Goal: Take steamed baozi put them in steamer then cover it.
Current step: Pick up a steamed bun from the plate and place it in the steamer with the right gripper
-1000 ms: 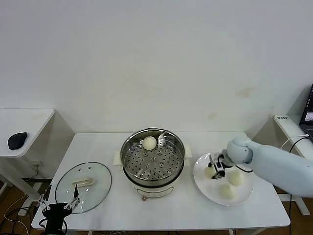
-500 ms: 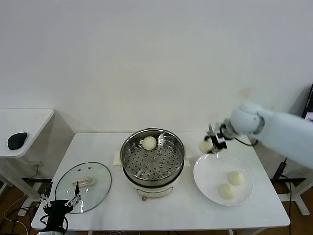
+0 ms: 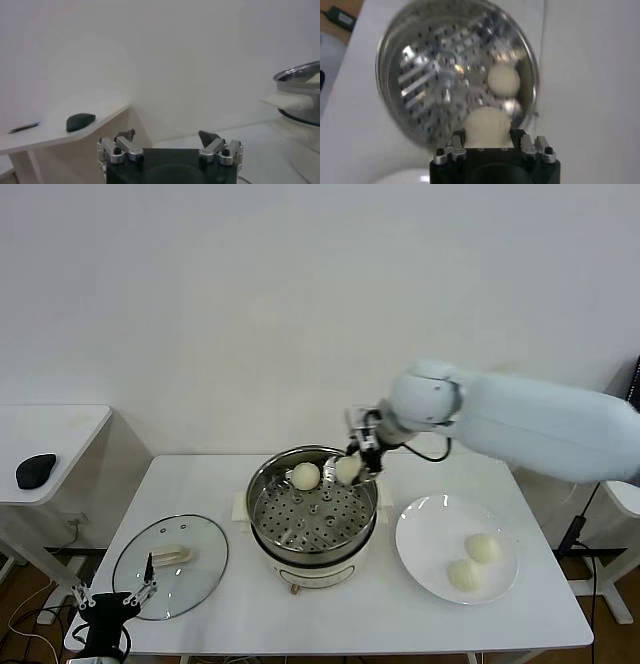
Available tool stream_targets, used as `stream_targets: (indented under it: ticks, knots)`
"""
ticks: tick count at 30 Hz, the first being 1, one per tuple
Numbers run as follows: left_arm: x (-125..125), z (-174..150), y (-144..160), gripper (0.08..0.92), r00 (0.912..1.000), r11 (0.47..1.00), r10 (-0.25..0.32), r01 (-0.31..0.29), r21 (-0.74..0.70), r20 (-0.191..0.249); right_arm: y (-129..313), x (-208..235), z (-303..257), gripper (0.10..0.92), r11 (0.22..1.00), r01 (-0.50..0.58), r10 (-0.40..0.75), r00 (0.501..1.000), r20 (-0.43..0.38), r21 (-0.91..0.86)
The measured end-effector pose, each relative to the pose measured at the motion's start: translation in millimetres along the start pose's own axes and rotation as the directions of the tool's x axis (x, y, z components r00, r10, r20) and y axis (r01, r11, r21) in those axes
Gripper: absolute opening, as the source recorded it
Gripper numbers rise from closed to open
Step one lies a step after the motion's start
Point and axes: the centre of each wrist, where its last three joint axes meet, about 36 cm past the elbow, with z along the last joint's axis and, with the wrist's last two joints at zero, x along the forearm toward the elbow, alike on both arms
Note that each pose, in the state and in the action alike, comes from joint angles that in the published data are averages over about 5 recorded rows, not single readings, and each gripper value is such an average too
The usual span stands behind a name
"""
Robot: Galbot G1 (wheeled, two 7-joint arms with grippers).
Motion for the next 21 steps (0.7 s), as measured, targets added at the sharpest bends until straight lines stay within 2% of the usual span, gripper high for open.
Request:
stream_targets:
  ticks: [10, 21]
  knots:
    - [0, -1, 1, 0.823, 0.9999, 1.000, -0.014, 0.014, 0.004, 0.008, -1, -57, -56, 0.573, 0.999, 0.031, -0.031, 0.999, 0.014, -0.013]
    - [1, 1, 4, 0.823, 0.9997, 1.000, -0.020, 0.020, 0.001, 0.011, -5, -99, -89, 0.577, 0.999, 0.041, -0.041, 0.999, 0.006, -0.035]
